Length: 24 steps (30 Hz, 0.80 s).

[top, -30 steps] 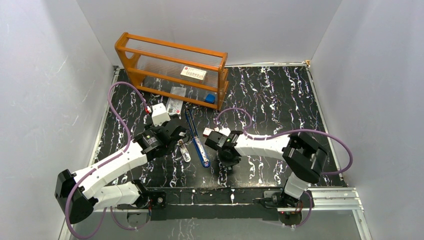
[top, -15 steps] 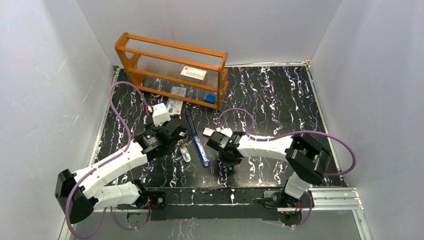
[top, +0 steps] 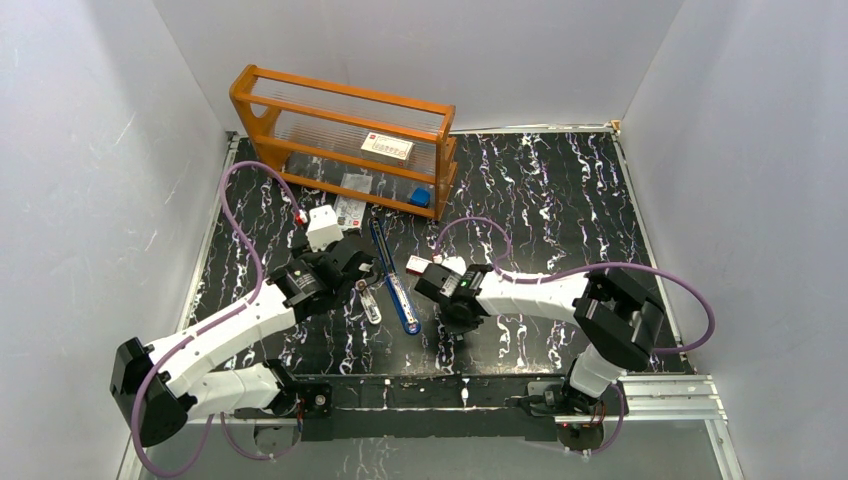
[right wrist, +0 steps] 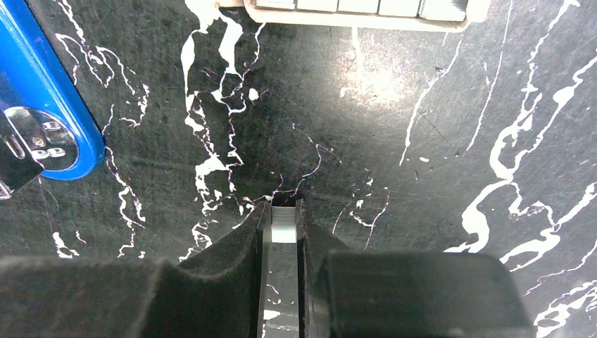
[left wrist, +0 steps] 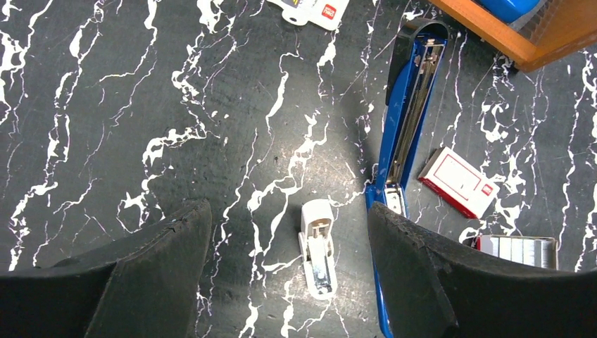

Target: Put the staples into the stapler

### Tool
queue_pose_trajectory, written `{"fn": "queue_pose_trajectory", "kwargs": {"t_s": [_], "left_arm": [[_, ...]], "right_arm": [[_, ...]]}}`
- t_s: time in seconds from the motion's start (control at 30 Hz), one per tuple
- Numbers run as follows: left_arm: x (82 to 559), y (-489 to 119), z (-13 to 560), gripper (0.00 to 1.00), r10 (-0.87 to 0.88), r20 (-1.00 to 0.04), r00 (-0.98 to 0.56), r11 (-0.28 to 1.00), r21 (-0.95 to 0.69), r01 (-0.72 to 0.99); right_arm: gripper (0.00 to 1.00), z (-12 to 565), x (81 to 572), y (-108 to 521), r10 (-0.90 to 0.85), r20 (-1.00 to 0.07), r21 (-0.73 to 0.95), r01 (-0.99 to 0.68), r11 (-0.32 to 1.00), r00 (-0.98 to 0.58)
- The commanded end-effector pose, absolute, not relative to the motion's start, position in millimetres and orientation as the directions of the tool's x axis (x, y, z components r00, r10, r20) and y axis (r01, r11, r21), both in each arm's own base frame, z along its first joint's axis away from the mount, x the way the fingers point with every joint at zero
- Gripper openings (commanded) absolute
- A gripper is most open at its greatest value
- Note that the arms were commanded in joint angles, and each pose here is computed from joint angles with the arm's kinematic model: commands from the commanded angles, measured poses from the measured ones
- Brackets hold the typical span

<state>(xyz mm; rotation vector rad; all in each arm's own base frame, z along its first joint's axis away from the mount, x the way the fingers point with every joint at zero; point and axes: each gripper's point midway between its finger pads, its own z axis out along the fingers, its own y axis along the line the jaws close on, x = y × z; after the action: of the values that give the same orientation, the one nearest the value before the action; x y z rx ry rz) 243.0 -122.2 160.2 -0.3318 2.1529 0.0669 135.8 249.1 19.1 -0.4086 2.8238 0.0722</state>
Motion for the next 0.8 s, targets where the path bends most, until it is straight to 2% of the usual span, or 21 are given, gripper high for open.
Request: {"fn": "queue_pose_trajectory", "kwargs": {"t_s": [0.0,0.1,0.2,0.4,0.57,0.77], "left_arm": [[245.9,-107.4,172.8,0.79,-0.175,-0.846,-0.503,0.955,-0.020,-0.297],[242.4,-90.0,178.0,0.79,-0.173,-0.846,-0.503,0.943,0.005,-0.333],[245.0,-74.4,182.1,0.80,-0.230,-0.828,-0.511,0.934,-0.041,-0.354],[257.2,-44.7,164.9,0.80,-0.379,-0.723,-0.578,0.906,-0.162,-0.392],[257.5,-37.2,138.8,0.80,-0.433,-0.607,-0.667,0.891,-0.173,-0.420],[250.1,-36.3,117.3,0.80,-0.511,-0.506,-0.695,0.858,-0.252,-0.448]], "right_arm": [[0.22,37.9,157.7,255.9,-0.263,-0.387,-0.016,-0.279,0.960,-0.884],[0.22,62.1,175.0,268.0,-0.255,-0.465,-0.009,-0.284,0.959,-0.848],[0.21,83.9,186.8,286.6,-0.247,-0.526,0.020,-0.302,0.953,-0.814],[0.21,115.6,195.7,329.5,-0.242,-0.612,0.044,-0.338,0.940,-0.753],[0.21,128.1,196.4,371.1,-0.272,-0.654,0.050,-0.399,0.916,-0.706],[0.21,118.4,194.4,410.4,-0.311,-0.659,0.038,-0.443,0.896,-0.685]]}}
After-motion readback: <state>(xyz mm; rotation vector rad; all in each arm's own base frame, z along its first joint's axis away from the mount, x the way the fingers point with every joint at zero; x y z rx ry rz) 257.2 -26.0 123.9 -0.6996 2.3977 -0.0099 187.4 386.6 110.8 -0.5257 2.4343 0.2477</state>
